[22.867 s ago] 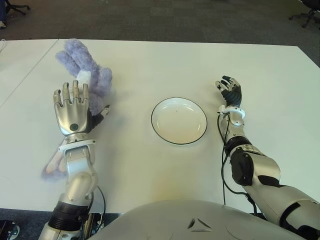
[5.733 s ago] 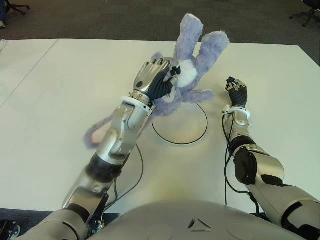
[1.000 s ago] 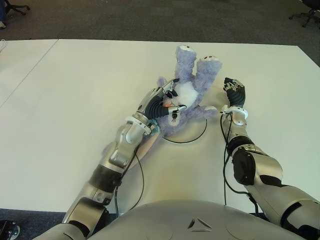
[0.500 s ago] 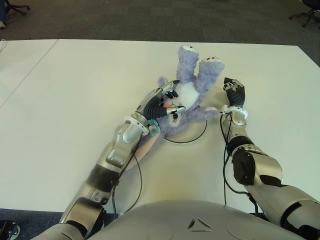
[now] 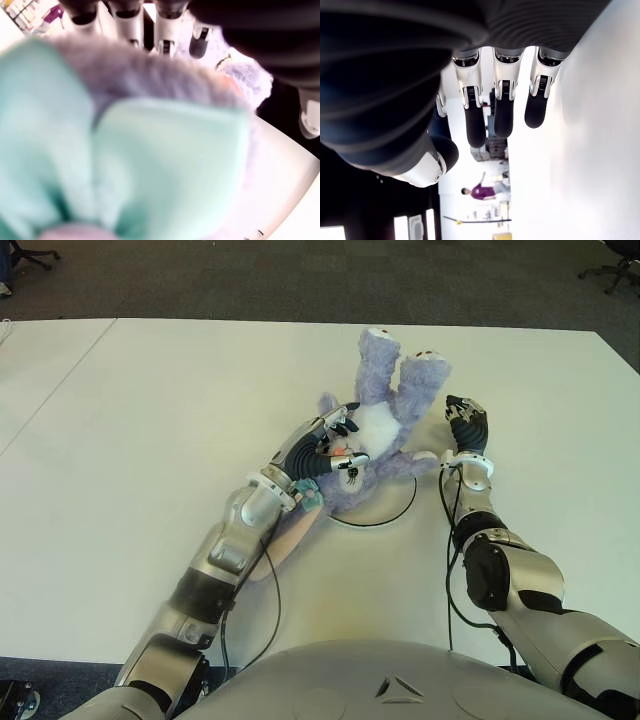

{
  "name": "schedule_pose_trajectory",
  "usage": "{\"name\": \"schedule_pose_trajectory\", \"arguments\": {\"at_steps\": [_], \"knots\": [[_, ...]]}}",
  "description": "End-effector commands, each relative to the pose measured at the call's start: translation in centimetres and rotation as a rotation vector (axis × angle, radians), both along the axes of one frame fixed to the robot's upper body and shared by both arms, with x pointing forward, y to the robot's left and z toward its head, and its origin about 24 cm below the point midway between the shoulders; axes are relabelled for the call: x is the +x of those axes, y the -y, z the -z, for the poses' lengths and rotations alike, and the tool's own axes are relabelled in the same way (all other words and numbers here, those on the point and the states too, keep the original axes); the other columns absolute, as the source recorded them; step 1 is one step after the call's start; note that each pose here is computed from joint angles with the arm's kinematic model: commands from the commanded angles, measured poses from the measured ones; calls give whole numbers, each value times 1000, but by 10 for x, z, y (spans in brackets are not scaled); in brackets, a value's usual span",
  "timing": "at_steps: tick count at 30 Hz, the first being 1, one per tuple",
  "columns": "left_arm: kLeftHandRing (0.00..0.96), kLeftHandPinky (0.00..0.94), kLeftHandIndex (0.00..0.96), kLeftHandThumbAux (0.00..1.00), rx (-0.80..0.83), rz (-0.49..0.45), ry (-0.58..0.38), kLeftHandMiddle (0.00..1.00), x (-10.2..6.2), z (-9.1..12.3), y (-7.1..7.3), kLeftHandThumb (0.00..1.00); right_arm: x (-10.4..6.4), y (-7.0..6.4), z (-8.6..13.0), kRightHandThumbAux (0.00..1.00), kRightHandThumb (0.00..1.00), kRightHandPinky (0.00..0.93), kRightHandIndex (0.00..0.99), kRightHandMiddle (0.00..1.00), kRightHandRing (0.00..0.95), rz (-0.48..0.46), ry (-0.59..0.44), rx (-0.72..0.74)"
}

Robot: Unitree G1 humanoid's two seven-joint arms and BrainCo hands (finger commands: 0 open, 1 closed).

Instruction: Put the doll into the plate.

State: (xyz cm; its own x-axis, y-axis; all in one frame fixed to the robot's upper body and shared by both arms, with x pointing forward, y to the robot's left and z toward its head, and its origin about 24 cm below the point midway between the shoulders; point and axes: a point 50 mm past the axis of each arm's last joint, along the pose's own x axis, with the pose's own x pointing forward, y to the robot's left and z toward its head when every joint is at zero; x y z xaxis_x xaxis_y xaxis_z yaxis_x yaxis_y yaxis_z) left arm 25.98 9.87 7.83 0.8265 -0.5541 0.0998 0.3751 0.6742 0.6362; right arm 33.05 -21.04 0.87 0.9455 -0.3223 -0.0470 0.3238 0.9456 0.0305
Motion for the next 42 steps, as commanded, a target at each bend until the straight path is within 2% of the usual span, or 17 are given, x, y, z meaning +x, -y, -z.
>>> {"name": "schedule_pose_trajectory", "arguments": {"at_steps": [1, 4, 8, 12, 16, 27, 42], "knots": [[64, 0, 0, 327, 47, -7, -36, 0, 9, -9, -24, 101, -86, -33, 105, 728, 695, 201, 420, 256, 195, -13, -480, 163], [49, 0, 0, 331, 29, -43, 17, 0, 20, -32, -46, 103, -87, -33, 105, 729, 694, 207, 421, 259, 197, -15, -478, 166], [14, 0, 0, 325, -12, -123, 116, 0, 29, -52, -64, 88, -86, -34, 105, 729, 693, 208, 420, 258, 200, -18, -474, 166], [0, 0, 0, 320, -35, -148, 185, 0, 28, -59, -64, 70, -86, -34, 105, 729, 693, 214, 420, 262, 205, -22, -474, 163], [0, 0, 0, 312, -48, -183, 271, 0, 25, -78, -73, 43, -86, -35, 105, 728, 694, 207, 421, 269, 205, -37, -471, 157], [0, 0, 0, 295, 31, -302, 443, 0, 32, -92, -83, 54, -85, -36, 104, 727, 695, 193, 422, 270, 197, -43, -471, 145], [0, 0, 0, 248, 82, -361, 519, 0, 35, -95, -91, 81, -86, -38, 105, 727, 694, 184, 423, 283, 201, -52, -478, 150]]}}
